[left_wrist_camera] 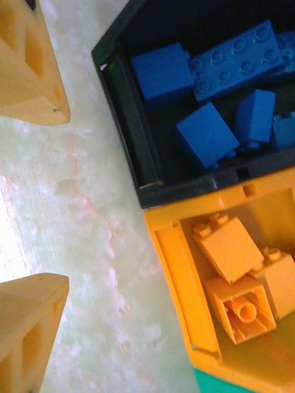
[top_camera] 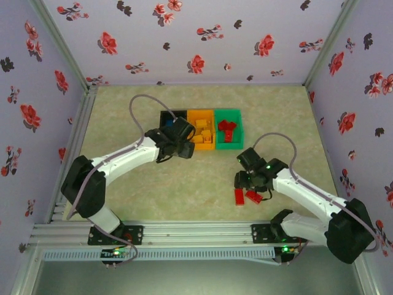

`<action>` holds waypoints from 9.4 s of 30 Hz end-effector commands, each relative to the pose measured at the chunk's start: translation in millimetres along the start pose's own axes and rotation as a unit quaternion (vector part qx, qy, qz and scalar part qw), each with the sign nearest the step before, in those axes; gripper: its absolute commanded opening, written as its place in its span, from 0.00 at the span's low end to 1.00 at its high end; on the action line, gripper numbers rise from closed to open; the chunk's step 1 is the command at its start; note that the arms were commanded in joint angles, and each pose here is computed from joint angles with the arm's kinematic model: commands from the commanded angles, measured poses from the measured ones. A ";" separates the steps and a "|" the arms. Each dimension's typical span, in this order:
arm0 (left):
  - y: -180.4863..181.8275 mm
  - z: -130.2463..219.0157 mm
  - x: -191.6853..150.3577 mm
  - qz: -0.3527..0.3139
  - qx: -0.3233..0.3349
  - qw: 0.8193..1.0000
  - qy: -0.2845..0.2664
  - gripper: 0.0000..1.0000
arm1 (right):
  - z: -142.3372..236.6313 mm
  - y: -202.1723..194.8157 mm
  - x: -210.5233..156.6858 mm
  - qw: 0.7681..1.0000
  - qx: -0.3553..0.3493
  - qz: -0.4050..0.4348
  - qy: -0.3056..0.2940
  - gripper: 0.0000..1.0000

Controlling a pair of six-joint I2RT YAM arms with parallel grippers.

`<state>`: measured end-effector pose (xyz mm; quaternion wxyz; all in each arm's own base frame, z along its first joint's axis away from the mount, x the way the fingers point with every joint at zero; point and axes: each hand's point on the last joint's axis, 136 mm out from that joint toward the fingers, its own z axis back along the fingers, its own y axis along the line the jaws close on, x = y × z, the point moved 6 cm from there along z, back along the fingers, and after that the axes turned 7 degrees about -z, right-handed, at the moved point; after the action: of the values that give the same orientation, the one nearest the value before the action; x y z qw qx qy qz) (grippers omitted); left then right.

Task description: Sort the legos into containers by color

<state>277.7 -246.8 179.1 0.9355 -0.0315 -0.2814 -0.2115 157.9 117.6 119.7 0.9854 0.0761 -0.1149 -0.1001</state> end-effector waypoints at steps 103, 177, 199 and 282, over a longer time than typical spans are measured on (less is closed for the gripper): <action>-38.1 38.3 -23.6 -0.051 -0.046 0.998 0.005 0.65 | 5.5 89.5 232.1 0.996 0.005 0.036 -0.085 0.55; -324.2 -48.8 -60.9 -0.224 -0.197 0.936 0.186 0.94 | 17.7 -28.5 197.8 0.992 0.039 -0.106 -0.065 0.74; -311.0 -50.9 -62.1 -0.245 -0.149 0.944 0.165 0.66 | 22.2 -27.4 199.8 0.991 0.042 -0.104 -0.072 0.71; -14.6 59.3 150.9 -0.095 0.028 0.984 -0.150 0.97 | 41.5 -39.1 174.4 0.989 0.040 -0.112 -0.086 0.73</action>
<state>357.6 -324.9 302.3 0.8594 -0.0311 -0.4118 -0.3015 299.5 37.7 181.2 0.9537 0.1148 -0.1798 -0.2121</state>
